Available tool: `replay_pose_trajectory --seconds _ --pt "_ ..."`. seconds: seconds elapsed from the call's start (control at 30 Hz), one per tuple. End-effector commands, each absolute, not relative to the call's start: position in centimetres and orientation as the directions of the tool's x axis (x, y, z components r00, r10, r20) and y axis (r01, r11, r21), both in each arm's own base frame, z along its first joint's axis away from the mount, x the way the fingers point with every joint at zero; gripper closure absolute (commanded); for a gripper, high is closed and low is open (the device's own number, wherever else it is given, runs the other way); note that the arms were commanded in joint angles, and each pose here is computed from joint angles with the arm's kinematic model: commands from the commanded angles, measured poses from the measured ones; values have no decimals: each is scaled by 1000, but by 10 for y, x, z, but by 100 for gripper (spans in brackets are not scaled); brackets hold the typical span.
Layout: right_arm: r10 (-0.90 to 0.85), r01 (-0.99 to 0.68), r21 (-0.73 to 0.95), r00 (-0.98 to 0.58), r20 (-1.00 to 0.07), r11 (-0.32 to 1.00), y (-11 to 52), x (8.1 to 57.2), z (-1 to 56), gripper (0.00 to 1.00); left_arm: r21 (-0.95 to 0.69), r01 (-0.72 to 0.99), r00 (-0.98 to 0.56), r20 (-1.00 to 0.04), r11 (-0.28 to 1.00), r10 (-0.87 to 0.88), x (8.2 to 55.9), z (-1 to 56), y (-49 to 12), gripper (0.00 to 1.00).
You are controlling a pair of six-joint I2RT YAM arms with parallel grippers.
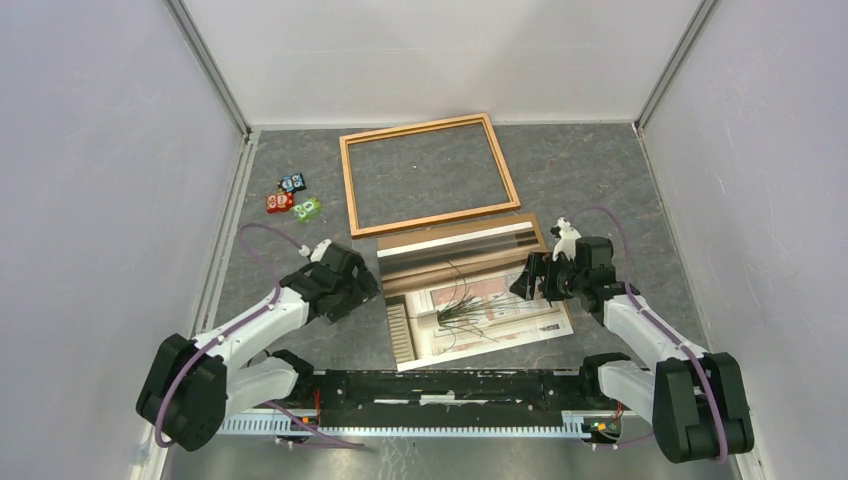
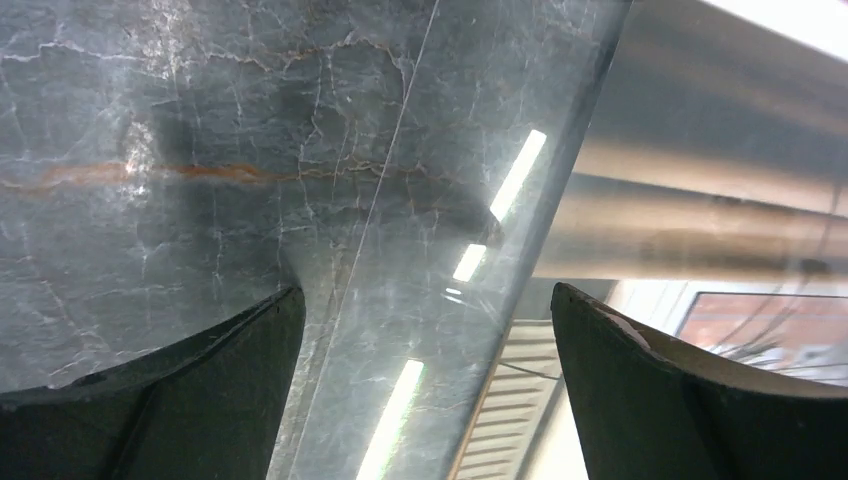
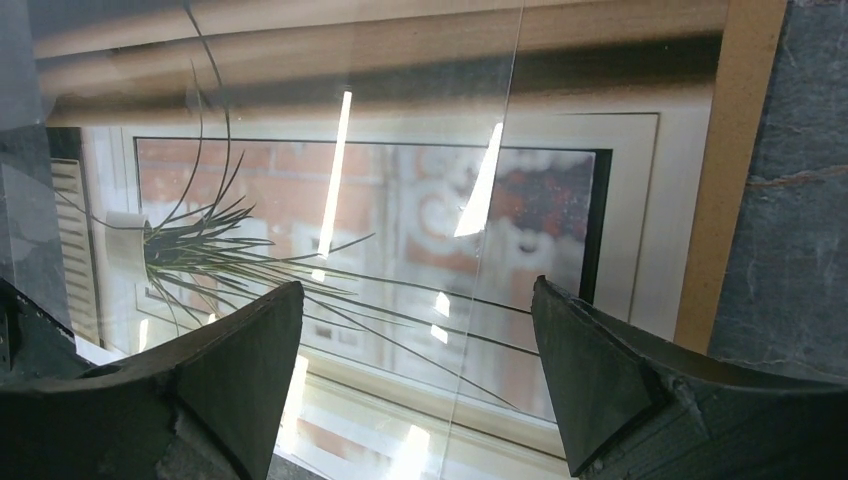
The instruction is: Put the photo into the frame
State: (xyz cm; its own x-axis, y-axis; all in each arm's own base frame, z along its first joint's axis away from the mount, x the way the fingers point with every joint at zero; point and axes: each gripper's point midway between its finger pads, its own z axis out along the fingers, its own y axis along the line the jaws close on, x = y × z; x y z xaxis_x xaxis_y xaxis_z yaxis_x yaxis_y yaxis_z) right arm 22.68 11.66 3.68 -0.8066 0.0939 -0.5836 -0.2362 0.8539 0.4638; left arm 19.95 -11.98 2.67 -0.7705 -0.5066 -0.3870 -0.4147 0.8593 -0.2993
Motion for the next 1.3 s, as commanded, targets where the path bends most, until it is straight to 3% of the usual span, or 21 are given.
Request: replay_pose_trajectory --seconds 0.0,0.2,0.67,0.9,1.13,1.27 --pt "65 -227 472 -849 -525 852 118 211 18 10 -426 -374 -802 -298 824 -518 201 23 -136 0" --pt "65 -251 510 -849 -524 823 126 211 18 10 -584 -317 -820 -227 747 -526 200 38 -156 2" --pt "47 -269 513 -852 -522 815 127 208 13 10 -829 -163 -756 -243 535 -608 207 125 -173 16" --pt "48 -282 506 -838 -544 815 127 211 20 10 -874 -175 -739 -187 453 -647 205 137 -177 34" --pt "41 -291 484 -824 -565 825 124 214 24 10 -803 -207 -712 -268 559 -649 207 124 -159 51" --pt "16 -311 456 -812 -583 833 122 218 27 9 -768 -207 -714 -305 606 -630 211 114 -155 71"
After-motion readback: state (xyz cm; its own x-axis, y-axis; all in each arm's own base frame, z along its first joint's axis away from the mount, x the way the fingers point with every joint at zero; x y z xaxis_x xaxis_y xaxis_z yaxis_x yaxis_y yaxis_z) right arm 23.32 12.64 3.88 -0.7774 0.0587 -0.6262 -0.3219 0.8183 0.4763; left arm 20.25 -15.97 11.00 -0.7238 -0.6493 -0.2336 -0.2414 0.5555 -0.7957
